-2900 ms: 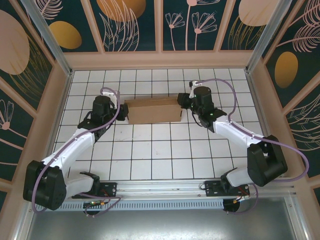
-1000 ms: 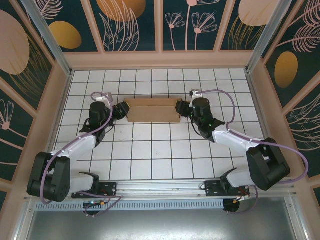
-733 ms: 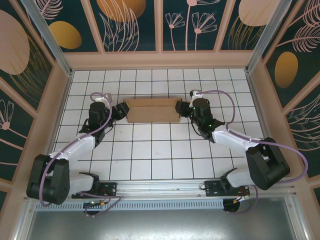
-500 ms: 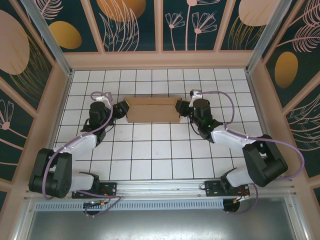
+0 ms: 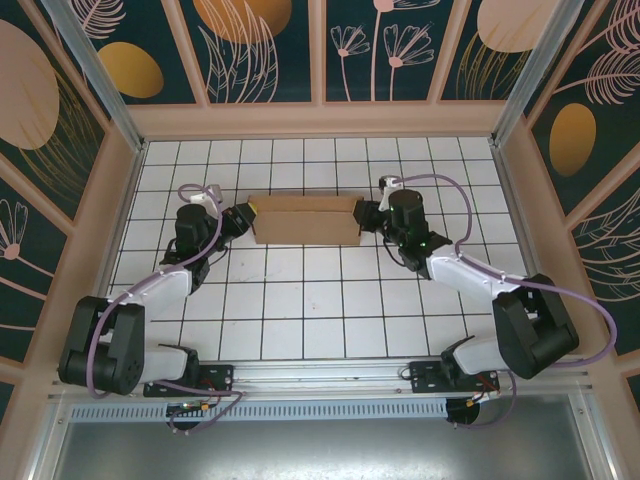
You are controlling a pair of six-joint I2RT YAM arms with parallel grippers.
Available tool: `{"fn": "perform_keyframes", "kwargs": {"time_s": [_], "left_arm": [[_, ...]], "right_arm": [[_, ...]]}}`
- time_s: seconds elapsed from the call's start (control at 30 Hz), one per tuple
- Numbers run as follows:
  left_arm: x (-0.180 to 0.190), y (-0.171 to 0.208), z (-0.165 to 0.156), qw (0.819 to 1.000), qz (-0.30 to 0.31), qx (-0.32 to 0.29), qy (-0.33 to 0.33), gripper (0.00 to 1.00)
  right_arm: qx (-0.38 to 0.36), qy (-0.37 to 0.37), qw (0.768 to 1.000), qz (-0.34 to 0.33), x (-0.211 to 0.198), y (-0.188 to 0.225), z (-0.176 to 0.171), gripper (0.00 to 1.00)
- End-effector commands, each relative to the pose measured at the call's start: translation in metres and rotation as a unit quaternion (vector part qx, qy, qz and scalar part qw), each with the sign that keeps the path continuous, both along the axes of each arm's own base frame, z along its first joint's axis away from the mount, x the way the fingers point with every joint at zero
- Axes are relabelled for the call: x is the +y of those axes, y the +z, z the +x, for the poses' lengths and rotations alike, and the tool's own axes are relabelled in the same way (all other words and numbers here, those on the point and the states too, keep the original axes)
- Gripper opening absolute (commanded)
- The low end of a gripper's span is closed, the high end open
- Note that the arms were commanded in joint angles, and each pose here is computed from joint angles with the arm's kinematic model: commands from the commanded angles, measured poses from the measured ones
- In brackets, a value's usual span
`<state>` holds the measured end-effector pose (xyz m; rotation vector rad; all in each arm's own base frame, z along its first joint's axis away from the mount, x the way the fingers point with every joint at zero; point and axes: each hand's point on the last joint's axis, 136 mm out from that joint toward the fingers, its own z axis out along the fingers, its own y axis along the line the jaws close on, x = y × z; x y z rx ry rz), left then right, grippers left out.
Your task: Fold the paper box
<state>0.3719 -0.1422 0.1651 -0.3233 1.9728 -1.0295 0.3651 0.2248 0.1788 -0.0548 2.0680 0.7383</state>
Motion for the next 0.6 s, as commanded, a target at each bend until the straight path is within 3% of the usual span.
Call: {"fn": "perform_keyframes", "kwargs": {"time_s": [0.0,0.33,0.47,0.57], "left_arm": [[-0.036,0.035,-0.007,0.994,-0.045,-0.035,-0.089,0.20],[-0.033,0.065,0.024,0.993,-0.024,-0.101,-0.065,0.15],[-0.031,0.057,0.025,0.990,-0.019,-0.130,-0.053,0.16],[-0.039,0.036,0.019,0.989,0.023,-0.131,-0.065,0.18]], "right_arm": [[0.031,0.111,0.993,0.011,0.041,0.003,-0.022,0.20],[-0.025,0.106,0.994,0.023,0.038,0.034,0.022,0.19],[-0.056,0.098,0.994,0.015,0.031,0.025,0.027,0.19],[-0.073,0.084,0.994,0.012,0.024,0.008,0.024,0.20]]}}
